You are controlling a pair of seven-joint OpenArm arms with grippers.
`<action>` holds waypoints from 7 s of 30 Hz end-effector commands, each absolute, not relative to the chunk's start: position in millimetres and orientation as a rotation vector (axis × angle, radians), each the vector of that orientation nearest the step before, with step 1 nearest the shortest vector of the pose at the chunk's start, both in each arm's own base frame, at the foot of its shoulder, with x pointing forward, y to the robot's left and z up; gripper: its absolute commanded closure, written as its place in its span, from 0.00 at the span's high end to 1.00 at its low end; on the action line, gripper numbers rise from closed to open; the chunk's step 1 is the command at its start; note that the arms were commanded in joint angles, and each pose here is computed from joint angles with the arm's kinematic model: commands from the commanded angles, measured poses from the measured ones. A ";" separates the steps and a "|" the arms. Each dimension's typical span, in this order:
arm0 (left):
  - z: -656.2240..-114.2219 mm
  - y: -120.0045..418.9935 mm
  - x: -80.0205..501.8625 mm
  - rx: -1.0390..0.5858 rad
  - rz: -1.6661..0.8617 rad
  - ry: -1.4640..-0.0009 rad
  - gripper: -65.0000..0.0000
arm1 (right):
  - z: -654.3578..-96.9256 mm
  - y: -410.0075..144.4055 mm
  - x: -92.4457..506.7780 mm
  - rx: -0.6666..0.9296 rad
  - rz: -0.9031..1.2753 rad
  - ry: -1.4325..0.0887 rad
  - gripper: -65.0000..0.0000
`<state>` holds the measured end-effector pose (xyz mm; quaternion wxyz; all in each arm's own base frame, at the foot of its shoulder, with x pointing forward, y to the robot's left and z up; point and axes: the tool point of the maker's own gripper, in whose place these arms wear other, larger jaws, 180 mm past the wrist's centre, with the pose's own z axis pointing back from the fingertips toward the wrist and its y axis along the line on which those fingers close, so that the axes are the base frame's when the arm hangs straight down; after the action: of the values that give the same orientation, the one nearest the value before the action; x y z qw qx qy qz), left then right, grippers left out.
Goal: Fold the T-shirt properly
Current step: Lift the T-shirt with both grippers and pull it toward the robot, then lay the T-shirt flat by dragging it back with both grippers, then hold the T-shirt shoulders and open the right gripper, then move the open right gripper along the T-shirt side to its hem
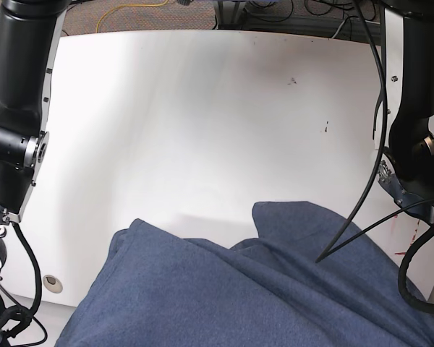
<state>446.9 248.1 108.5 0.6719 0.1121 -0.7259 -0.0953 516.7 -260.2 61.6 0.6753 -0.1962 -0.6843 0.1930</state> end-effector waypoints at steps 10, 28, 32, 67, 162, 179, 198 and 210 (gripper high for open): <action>73.6 251.3 452.2 0.262 -0.224 -1.579 0.00 | 26.5 -263.0 495.6 -0.515 0.466 -1.495 0.05; -102.1 274.1 410.0 0.305 -0.268 -1.217 0.00 | -160.5 -259.1 410.1 -0.356 0.382 -1.252 0.05; -136.8 278.4 394.2 0.311 -0.281 -1.119 0.00 | -189.4 -257.0 391.5 -0.324 0.356 -1.202 0.05; -329.9 300.3 237.6 0.256 -0.362 -0.522 0.00 | -365.9 -235.1 239.7 -0.121 0.217 -0.770 0.05; -354.9 301.8 196.3 0.236 -0.384 -0.402 0.00 | -398.9 -217.0 206.2 -0.047 0.152 -0.678 0.85; -354.6 301.8 196.9 0.236 -0.384 -0.404 0.00 | -357.7 -228.0 251.4 -0.086 0.098 -0.834 0.90; -354.4 302.3 196.8 0.237 -0.383 -0.404 0.00 | -352.8 -235.0 311.6 -0.053 0.064 -0.887 0.90; -354.0 302.6 196.7 0.238 -0.380 -0.406 0.00 | -365.8 -231.7 342.2 0.006 0.029 -0.872 0.90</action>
<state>191.6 299.0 -363.0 0.9590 0.1070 -0.1878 -0.1833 313.3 -228.8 -387.8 0.9243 -0.0019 -0.3812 0.0177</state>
